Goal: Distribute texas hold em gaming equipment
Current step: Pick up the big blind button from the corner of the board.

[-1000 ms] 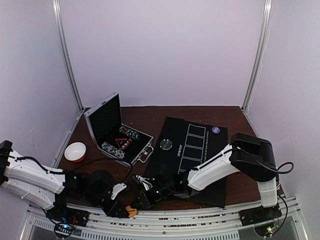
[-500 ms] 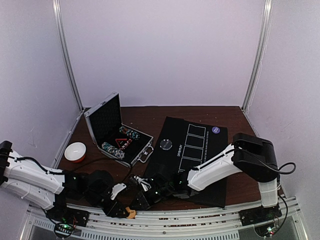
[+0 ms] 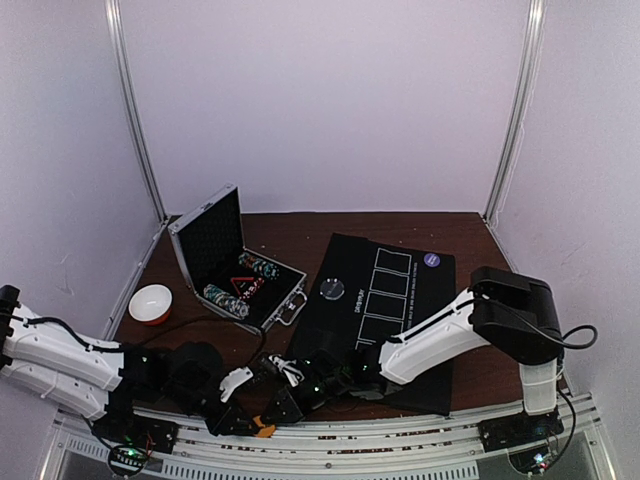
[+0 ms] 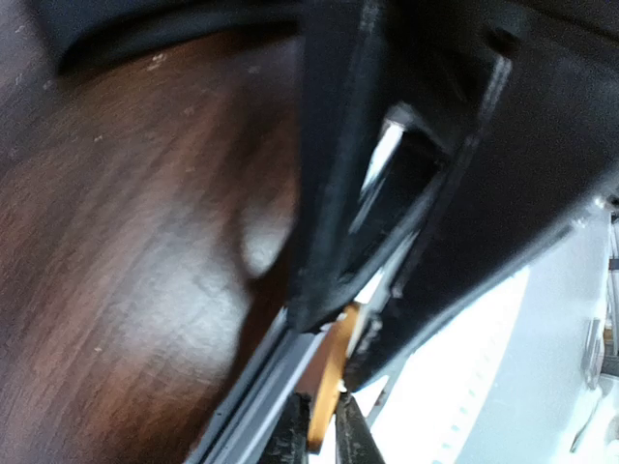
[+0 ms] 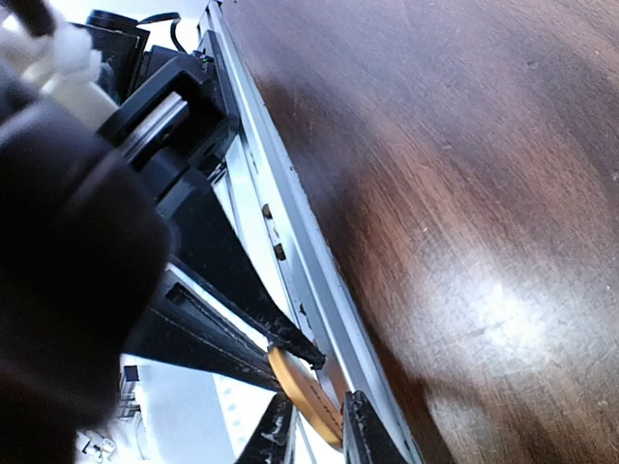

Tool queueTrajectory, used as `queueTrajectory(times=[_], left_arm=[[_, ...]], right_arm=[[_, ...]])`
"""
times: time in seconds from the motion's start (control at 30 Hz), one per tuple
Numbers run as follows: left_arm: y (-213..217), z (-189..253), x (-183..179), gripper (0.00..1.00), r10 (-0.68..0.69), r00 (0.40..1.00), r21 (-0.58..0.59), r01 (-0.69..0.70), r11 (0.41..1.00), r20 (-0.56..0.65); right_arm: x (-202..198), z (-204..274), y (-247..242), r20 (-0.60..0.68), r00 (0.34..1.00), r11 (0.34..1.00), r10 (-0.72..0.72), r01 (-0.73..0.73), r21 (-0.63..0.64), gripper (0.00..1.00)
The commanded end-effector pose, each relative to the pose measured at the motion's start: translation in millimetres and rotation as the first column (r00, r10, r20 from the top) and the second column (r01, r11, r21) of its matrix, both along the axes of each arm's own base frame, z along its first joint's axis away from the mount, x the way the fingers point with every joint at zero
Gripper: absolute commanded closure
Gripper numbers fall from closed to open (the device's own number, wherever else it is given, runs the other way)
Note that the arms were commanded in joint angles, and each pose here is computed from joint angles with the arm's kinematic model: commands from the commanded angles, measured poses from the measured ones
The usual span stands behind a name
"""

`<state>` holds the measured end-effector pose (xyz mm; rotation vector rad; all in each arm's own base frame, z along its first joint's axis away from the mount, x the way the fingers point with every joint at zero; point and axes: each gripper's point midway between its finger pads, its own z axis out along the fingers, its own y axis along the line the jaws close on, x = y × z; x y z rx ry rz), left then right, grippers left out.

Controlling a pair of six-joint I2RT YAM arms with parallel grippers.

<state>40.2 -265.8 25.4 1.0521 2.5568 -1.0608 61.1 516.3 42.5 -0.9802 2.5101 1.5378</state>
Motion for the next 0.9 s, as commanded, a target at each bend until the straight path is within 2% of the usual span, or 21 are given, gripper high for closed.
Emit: queueTrajectory(times=[0.0,0.27,0.43,0.57,0.73,0.87], left_arm=[[-7.5,8.2,2.8,1.0,-0.006,0.999,-0.059,0.009,0.998,0.037],[-7.8,19.4,1.4,1.0,-0.016,0.998,-0.1,0.021,0.995,0.054],[-16.7,55.8,6.5,1.0,-0.001,0.993,-0.229,0.028,0.973,0.118],[-19.9,86.6,10.8,1.0,0.028,0.987,-0.316,0.023,0.948,0.157],[-29.8,120.8,14.5,1.0,0.005,0.975,-0.342,0.073,0.937,0.222],[-45.7,152.8,15.9,1.0,-0.021,0.966,-0.381,0.122,0.916,0.258]], right_arm=[[-27.7,8.2,-2.0,-0.02,0.996,0.996,0.088,-0.088,0.03,0.81],[-26.1,17.6,-13.1,0.008,0.994,0.991,0.113,-0.113,0.074,0.81],[-29.6,41.2,-17.0,0.087,0.983,0.975,0.163,-0.174,0.137,0.81],[-23.6,70.1,-22.7,0.178,0.973,0.961,0.144,-0.18,0.208,0.74],[-5.8,107.8,-35.9,0.284,0.957,0.948,0.065,-0.148,0.281,0.62],[10.7,139.2,-48.3,0.361,0.932,0.935,-0.014,-0.116,0.337,0.6]])
